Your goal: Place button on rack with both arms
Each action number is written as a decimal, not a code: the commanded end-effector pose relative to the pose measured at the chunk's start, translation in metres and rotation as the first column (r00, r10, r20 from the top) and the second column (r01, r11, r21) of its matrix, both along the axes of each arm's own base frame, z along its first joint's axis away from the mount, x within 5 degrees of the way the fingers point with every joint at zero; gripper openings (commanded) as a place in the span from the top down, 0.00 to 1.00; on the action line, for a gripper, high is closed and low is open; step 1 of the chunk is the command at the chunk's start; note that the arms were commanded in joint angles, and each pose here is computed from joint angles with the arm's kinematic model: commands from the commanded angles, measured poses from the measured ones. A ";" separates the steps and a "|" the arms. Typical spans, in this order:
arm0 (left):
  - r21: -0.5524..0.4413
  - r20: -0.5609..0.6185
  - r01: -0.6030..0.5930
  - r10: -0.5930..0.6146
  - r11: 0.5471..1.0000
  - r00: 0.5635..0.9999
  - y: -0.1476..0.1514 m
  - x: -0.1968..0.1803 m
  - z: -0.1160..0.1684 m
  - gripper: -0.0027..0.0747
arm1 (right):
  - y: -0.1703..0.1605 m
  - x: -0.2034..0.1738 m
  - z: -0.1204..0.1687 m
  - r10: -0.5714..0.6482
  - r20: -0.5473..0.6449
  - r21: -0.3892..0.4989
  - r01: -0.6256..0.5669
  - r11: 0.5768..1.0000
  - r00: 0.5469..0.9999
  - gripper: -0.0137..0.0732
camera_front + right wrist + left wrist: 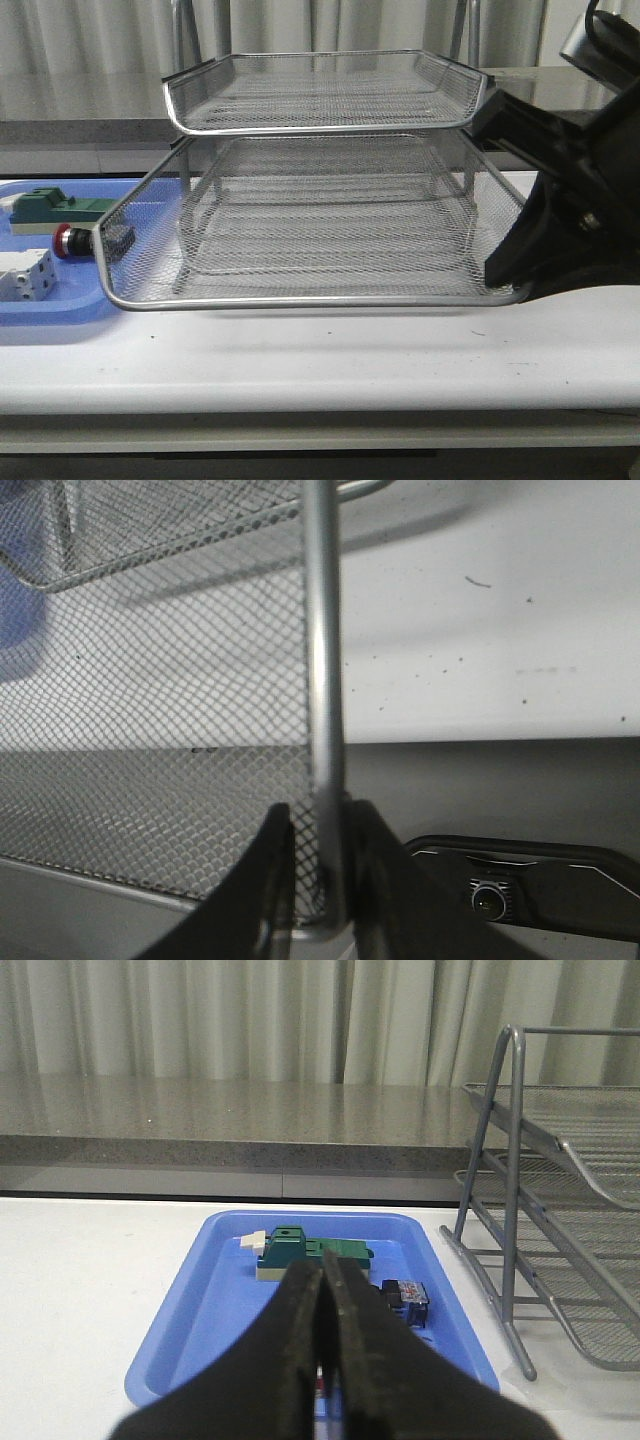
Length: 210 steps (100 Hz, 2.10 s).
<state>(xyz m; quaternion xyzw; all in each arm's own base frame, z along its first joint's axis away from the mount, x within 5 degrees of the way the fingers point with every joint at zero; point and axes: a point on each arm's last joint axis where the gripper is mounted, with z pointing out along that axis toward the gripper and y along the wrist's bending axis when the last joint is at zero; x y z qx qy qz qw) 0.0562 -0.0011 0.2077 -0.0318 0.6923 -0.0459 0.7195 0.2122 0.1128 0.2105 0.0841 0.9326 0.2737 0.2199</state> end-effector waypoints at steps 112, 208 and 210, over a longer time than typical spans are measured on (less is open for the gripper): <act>-0.020 0.076 0.000 0.002 1.000 0.997 0.000 -0.001 -0.003 0.99 | -0.078 -0.071 0.109 0.102 0.337 -0.429 0.057 0.901 0.936 0.18; -0.020 0.076 0.000 0.002 1.000 0.997 0.000 -0.001 -0.003 0.99 | -0.106 -0.130 0.147 0.120 0.620 -0.466 0.241 0.851 0.775 0.92; -0.020 0.076 0.000 0.002 1.000 0.997 0.000 -0.001 -0.003 0.99 | -0.106 -0.130 0.147 0.120 0.620 -0.466 0.241 0.851 0.775 0.94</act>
